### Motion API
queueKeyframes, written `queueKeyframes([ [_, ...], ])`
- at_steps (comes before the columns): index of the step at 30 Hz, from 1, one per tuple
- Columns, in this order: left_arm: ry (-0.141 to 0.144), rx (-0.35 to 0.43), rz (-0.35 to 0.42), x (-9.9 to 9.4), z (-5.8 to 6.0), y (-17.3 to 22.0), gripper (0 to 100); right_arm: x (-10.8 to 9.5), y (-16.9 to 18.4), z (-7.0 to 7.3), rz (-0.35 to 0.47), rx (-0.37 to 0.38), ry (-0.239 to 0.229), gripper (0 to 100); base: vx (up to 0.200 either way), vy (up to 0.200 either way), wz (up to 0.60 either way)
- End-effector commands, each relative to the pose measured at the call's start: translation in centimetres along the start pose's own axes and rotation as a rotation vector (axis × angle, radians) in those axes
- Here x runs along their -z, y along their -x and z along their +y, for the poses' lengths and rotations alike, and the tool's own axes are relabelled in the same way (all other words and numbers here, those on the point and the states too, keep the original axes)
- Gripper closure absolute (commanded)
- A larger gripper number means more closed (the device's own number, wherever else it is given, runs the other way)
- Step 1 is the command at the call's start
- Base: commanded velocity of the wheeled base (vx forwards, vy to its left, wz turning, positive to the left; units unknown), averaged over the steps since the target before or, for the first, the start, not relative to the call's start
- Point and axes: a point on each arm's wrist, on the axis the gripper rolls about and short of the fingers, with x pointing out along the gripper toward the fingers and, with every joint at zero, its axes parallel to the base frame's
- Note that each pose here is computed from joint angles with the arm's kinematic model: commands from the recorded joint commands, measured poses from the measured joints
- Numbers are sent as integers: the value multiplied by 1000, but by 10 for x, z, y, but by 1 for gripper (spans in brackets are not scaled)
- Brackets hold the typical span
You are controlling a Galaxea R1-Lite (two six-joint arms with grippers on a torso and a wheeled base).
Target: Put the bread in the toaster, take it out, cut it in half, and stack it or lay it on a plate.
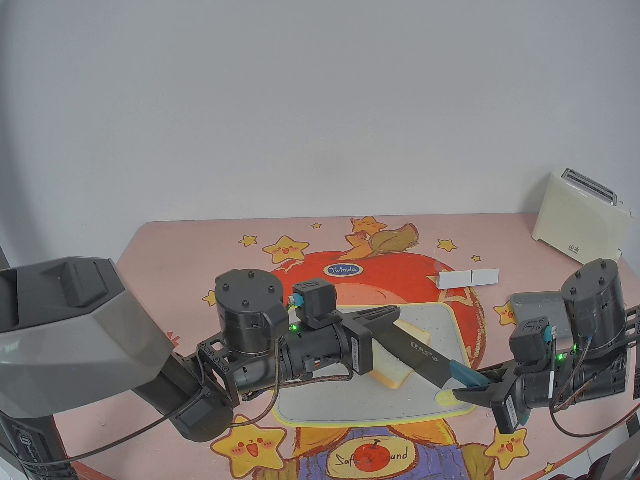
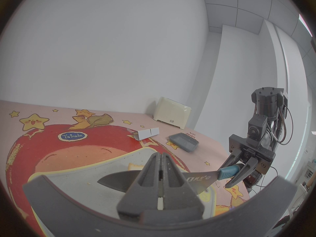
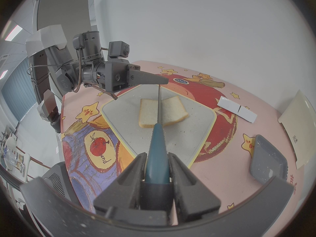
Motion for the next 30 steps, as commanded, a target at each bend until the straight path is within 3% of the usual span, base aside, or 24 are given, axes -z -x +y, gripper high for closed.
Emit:
queueKeyframes([
  [1, 5, -4, 13, 4, 2, -2, 100, 0, 0, 0, -2, 0, 0, 100, 0, 0, 0],
  [12, 6, -5, 16, 5, 2, -1, 100, -4, 4, 0, -30, -1, -2, 100, 0, 0, 0],
  [30, 4, 0, 12, 4, 0, -1, 100, 4, 0, 0, 18, 0, 1, 100, 0, 0, 0],
])
